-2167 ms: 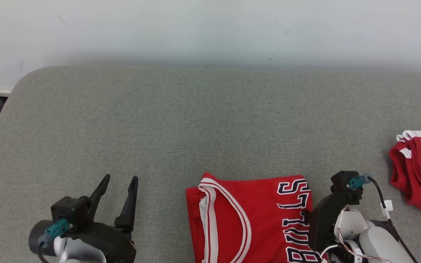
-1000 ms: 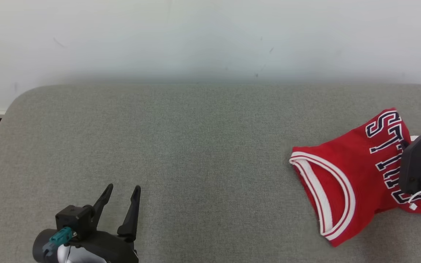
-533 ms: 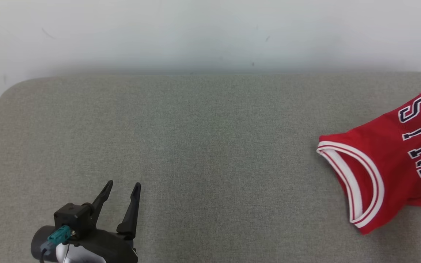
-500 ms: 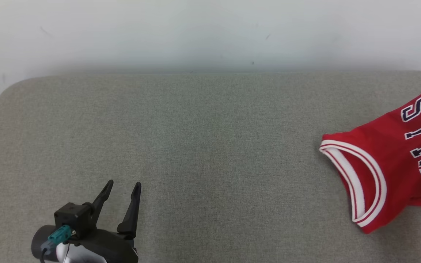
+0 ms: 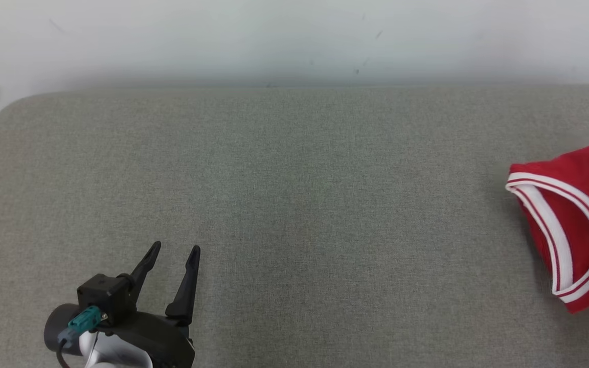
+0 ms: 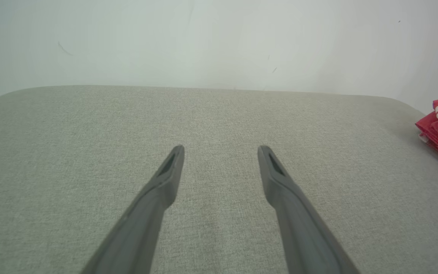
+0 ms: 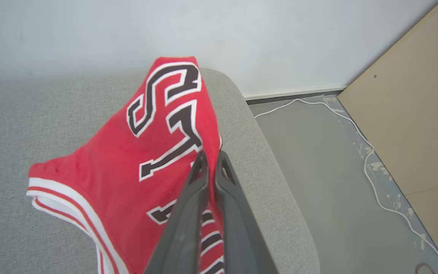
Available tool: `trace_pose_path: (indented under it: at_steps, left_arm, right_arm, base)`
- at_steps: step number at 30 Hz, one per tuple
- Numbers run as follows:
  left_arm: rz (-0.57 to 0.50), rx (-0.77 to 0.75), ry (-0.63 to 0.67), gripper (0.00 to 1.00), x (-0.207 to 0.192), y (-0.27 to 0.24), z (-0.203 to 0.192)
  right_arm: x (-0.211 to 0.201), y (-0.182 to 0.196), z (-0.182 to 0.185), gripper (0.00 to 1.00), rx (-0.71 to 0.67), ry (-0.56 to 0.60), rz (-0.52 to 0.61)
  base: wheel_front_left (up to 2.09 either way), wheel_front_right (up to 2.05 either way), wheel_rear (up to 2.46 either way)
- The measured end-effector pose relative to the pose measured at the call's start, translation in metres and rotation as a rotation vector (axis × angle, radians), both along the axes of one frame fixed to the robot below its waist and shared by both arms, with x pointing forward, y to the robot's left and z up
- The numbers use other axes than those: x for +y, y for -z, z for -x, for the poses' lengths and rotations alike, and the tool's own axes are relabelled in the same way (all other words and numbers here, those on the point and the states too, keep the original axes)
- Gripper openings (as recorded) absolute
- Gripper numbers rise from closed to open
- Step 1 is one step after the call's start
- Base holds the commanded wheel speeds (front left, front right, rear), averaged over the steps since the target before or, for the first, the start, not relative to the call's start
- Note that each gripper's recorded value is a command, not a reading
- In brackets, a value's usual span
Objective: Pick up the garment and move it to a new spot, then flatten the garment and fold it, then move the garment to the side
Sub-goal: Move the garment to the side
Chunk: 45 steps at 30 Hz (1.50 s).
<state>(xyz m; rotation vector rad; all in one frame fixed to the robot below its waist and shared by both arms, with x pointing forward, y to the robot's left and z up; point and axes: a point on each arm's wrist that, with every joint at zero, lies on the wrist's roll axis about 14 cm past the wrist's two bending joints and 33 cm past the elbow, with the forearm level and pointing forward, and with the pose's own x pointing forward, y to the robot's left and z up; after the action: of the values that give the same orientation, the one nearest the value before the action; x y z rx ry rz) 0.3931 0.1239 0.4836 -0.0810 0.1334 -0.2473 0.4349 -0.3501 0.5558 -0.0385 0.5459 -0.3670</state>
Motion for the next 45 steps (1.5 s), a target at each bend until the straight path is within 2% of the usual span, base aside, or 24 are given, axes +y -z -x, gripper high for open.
trace_pose_path:
  at_steps: [13, 20, 21, 22, 23, 24, 25, 26, 27, 28, 38, 45]
  left_arm:
    - [-0.010, 0.014, 0.020, 1.00, -0.003, 0.005, -0.010]
    - [-0.038, 0.028, 0.028, 1.00, -0.002, 0.010, -0.017]
    - [-0.040, 0.027, 0.028, 1.00, -0.001, 0.011, -0.018]
    - [-0.042, 0.025, 0.028, 1.00, -0.001, 0.010, -0.019]
    - [-0.042, 0.025, 0.026, 1.00, -0.001, 0.010, -0.020]
    - [-0.044, 0.029, 0.024, 1.00, 0.000, 0.011, -0.020]
    - [-0.045, 0.032, 0.022, 1.00, 0.001, 0.012, -0.020]
    - [-0.045, 0.033, 0.021, 1.00, 0.001, 0.013, -0.020]
    - [-0.046, 0.035, 0.020, 1.00, 0.002, 0.013, -0.019]
    - [-0.046, 0.036, 0.019, 1.00, 0.002, 0.014, -0.019]
    - [-0.054, 0.027, 0.028, 1.00, 0.000, 0.008, -0.018]
    - [-0.043, -0.030, -0.022, 1.00, 0.010, -0.007, -0.019]
  right_arm:
    - [-0.034, 0.053, 0.016, 0.00, 0.139, 0.146, 0.024]
    - [-0.048, 0.068, 0.015, 0.00, 0.171, 0.190, 0.096]
    - [-0.051, 0.071, 0.015, 0.22, 0.180, 0.199, 0.106]
    - [-0.052, 0.072, 0.015, 0.40, 0.182, 0.201, 0.119]
    - [-0.053, 0.074, 0.014, 0.39, 0.181, 0.203, 0.123]
    - [-0.052, 0.075, 0.011, 0.25, 0.171, 0.208, 0.114]
    - [-0.049, 0.073, 0.005, 0.34, 0.151, 0.205, 0.106]
    - [-0.045, 0.070, -0.001, 0.49, 0.129, 0.195, 0.112]
    - [-0.042, 0.065, -0.007, 0.96, 0.108, 0.182, 0.126]
    - [-0.039, 0.062, -0.011, 1.00, 0.090, 0.177, 0.132]
    - [-0.014, 0.055, -0.030, 1.00, -0.019, 0.104, 0.124]
    - [0.042, 0.039, -0.047, 1.00, -0.169, -0.090, 0.047]
  base:
    - [0.00, 0.00, 0.00]
    - [0.00, 0.00, 0.00]
    - [0.00, 0.00, 0.00]
    - [0.00, 0.00, 0.00]
    - [0.00, 0.00, 0.00]
    - [0.00, 0.00, 0.00]
    - [0.00, 0.00, 0.00]
    - [0.00, 0.00, 0.00]
    - [0.00, 0.00, 0.00]
    - [0.00, 0.00, 0.00]
    - [0.00, 0.00, 0.00]
    - [0.00, 0.00, 0.00]
